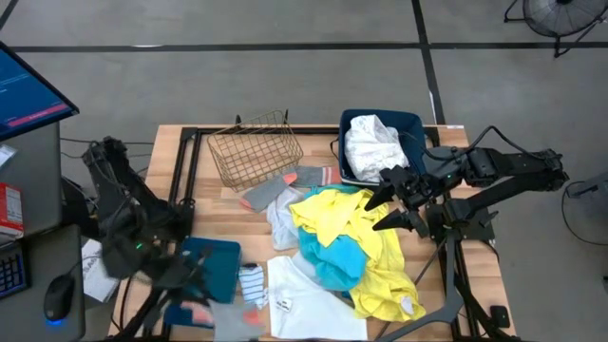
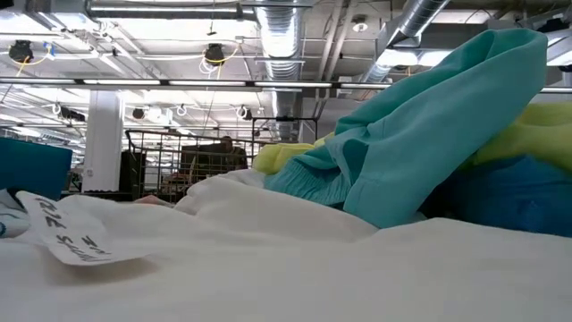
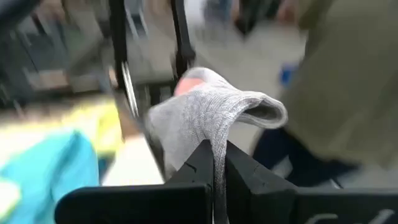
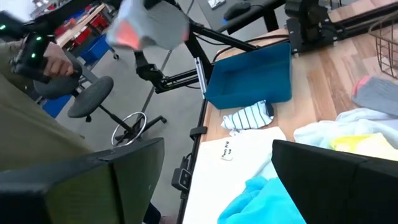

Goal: Pick & Place Cloths
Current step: Put the gray sock into the blue bin

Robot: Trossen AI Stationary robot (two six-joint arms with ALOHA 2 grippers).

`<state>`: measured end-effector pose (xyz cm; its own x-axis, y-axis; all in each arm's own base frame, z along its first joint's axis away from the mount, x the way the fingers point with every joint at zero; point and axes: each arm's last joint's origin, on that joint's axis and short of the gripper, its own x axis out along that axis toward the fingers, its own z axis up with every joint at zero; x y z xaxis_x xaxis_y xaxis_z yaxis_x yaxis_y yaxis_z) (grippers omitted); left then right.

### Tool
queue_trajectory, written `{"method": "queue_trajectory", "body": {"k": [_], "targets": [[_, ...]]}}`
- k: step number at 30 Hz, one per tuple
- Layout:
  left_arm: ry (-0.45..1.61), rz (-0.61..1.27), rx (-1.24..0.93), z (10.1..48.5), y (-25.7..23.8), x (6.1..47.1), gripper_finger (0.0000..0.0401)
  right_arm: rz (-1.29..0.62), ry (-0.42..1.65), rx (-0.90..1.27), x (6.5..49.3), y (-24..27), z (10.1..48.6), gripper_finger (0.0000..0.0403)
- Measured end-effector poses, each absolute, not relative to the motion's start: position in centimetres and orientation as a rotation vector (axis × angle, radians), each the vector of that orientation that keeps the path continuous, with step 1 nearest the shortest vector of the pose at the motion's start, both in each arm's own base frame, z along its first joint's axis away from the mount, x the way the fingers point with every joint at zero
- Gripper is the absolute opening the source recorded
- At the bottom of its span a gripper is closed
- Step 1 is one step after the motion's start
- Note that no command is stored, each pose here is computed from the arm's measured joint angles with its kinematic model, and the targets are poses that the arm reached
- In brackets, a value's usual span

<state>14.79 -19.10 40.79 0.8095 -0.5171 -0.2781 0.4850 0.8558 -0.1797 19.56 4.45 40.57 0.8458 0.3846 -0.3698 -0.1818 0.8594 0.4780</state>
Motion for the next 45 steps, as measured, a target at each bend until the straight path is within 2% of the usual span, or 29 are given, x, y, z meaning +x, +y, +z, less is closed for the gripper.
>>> {"method": "queue_trajectory", "body": {"k": [3,7,13,20,26,33,40,45], "targets": [[0.542,-0.545,-0.103,41.2,-17.1,15.7,0.0000,0.292,0.477,0.460,19.6,4.4,40.6,0.0291],[0.727,-0.516,-0.076,40.1,-15.5,15.9,0.0000,0.290,0.477,0.459,19.6,4.4,40.6,0.0291],[1.082,-0.507,0.061,34.0,-16.0,15.7,0.0000,0.244,0.464,0.445,19.6,4.3,40.5,0.0291],[1.299,-0.570,0.158,27.7,-16.6,14.6,0.0000,0.247,0.461,0.423,19.6,4.3,40.5,0.0291],[1.305,-0.770,0.287,25.1,-17.1,13.7,0.0000,0.245,0.464,0.416,19.6,4.3,40.5,0.0291],[1.175,-1.027,0.531,23.4,-17.7,14.0,0.0000,0.243,0.479,0.416,19.5,4.3,40.4,0.0291],[1.231,-1.012,0.566,22.1,-18.1,14.7,0.0004,0.243,0.486,0.415,19.5,4.3,40.3,0.0291],[1.245,-0.980,0.538,21.9,-18.2,15.0,0.0034,0.247,0.488,0.418,19.5,4.3,40.3,0.0291]]}}
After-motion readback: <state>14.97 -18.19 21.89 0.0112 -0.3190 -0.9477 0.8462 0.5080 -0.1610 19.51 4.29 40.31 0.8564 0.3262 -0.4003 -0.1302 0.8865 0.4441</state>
